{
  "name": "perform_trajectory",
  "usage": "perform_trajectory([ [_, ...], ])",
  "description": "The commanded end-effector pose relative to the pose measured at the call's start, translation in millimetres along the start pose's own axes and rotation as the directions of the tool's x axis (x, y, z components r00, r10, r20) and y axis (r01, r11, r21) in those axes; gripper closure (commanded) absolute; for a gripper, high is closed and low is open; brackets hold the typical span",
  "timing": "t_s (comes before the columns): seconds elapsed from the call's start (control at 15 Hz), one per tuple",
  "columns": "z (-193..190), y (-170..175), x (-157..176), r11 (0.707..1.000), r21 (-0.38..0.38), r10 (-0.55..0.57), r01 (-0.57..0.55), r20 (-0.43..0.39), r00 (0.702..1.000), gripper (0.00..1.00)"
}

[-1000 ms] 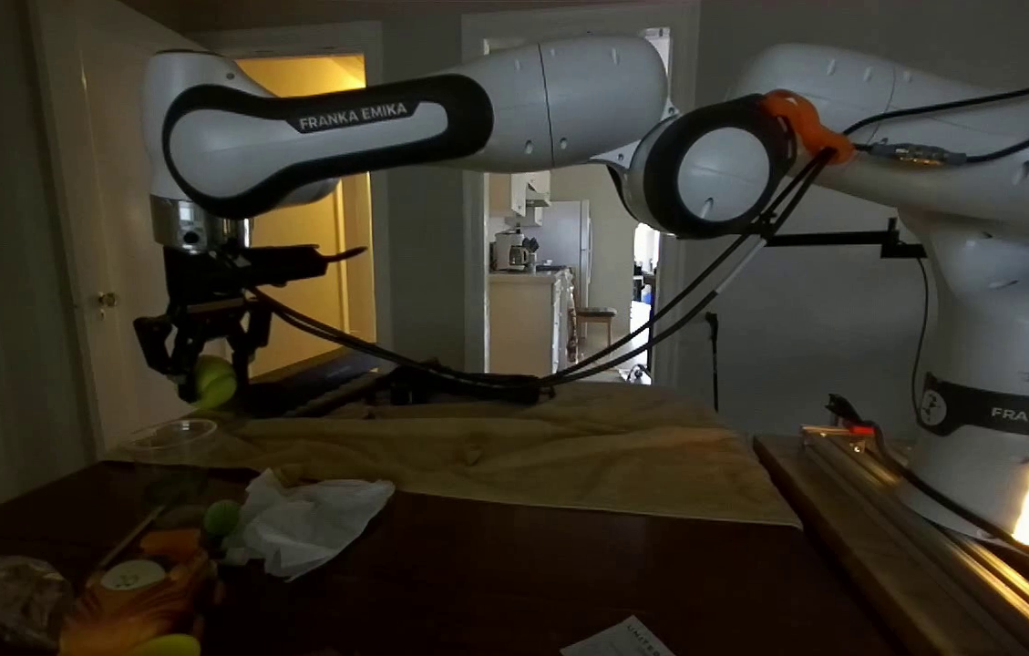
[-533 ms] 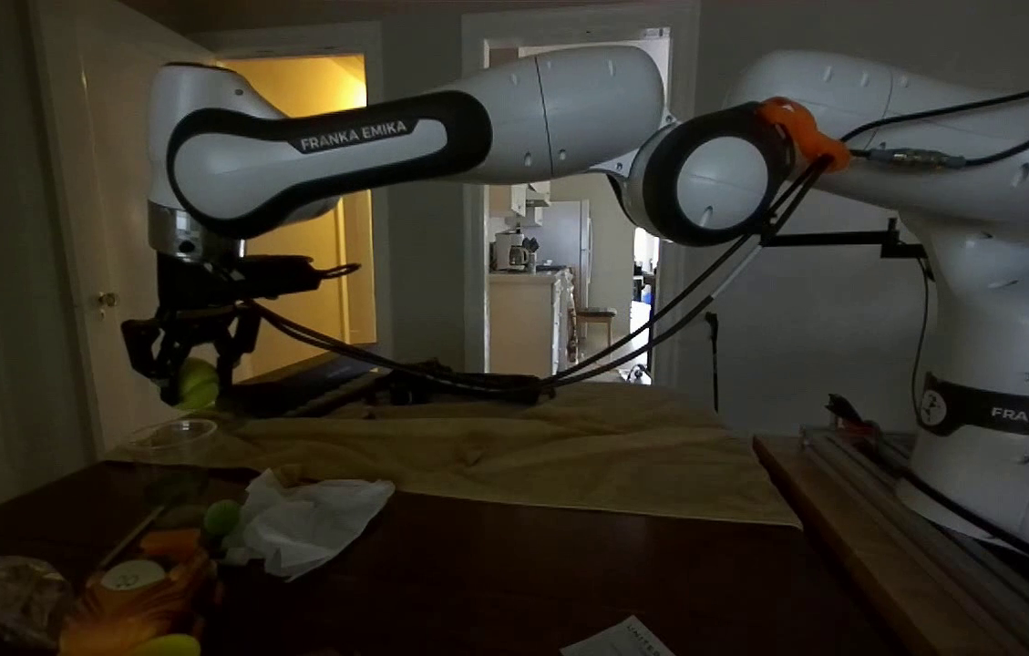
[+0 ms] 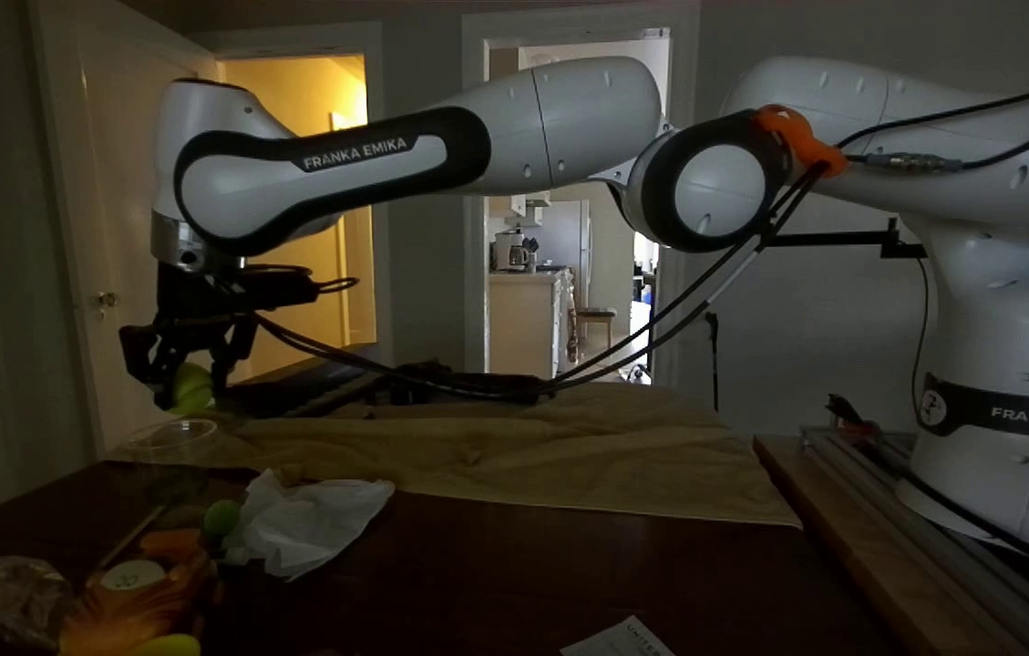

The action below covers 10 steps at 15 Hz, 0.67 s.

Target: Put the cup upright, then put the green ball and the yellow bowl in the cup

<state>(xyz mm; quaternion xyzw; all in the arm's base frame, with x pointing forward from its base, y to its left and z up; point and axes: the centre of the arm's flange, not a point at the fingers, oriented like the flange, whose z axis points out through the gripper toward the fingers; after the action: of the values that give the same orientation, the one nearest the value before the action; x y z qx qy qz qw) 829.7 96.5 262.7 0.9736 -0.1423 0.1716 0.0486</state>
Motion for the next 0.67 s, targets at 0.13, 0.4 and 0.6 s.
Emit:
perform_trajectory([
  [0.13,-1,3,-6,1.000,0.004,0.028,-0.028,0.000,1.000,0.62],
  [0.4,10,5,-2,1.000,0.029,0.013,-0.013,0.008,1.000,0.62],
  [0.6,20,2,2,0.999,0.033,-0.037,0.037,-0.012,0.999,0.62],
])
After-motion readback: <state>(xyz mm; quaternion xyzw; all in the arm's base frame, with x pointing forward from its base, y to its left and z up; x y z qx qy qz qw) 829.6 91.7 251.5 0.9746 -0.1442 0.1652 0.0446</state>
